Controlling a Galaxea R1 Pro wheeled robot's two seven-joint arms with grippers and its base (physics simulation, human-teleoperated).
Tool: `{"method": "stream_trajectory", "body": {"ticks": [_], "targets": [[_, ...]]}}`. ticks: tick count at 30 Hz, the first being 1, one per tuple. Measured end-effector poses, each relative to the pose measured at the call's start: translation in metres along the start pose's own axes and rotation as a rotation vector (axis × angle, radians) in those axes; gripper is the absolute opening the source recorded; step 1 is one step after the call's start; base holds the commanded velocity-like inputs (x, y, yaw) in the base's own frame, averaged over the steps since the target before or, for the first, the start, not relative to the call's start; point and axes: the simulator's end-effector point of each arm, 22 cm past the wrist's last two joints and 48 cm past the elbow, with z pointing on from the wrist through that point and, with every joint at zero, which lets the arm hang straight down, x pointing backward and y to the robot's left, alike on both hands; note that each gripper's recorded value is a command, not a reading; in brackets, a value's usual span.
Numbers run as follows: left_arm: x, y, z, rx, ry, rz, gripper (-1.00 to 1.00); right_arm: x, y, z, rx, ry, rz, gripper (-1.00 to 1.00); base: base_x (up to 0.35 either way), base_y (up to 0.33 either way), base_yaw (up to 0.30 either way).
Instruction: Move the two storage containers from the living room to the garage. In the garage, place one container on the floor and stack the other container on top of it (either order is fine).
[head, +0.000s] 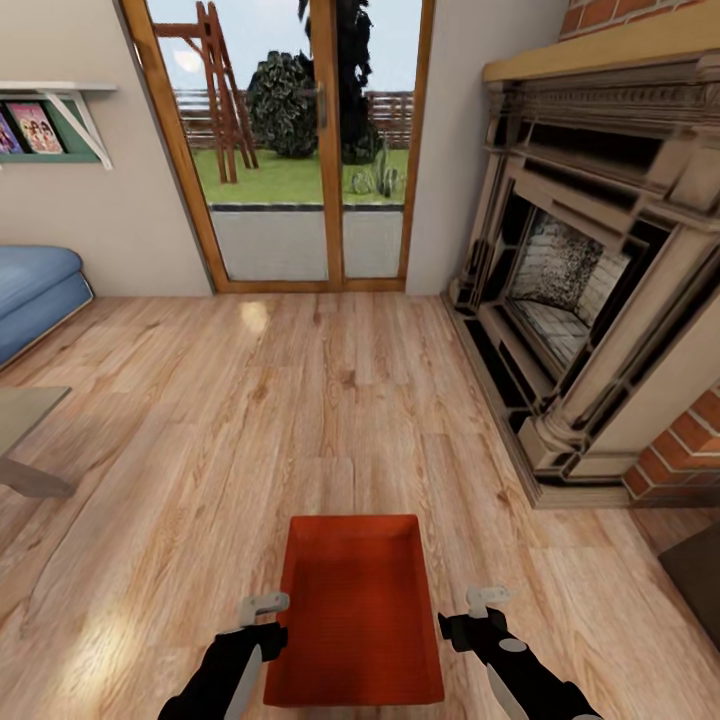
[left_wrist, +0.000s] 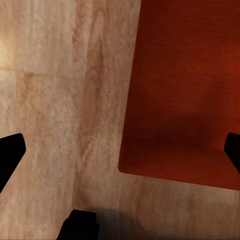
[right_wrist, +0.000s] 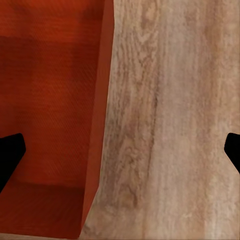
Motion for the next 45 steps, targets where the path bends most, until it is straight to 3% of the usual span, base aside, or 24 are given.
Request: {"method": "stream_trajectory", "body": {"ticks": [8, 14, 45], "targets": [[-0.015, -0.001, 0.014, 0.004, -0.023, 0.003, 1.00, 0.005, 0.002, 0.013, -0.002, -0.007, -0.002, 1.00, 0.000, 0.000, 0.000], [-0.002, -0.001, 0.027, 0.003, 0.019, 0.016, 1.00, 0.013, 0.002, 0.022, -0.002, -0.006, 0.001, 1.00, 0.000, 0.000, 0.000], [0.027, 0.001, 0.086, -0.011, 0.015, 0.022, 1.00, 0.054, 0.007, 0.073, -0.020, -0.014, 0.008, 1.00, 0.000, 0.000, 0.000]]}}
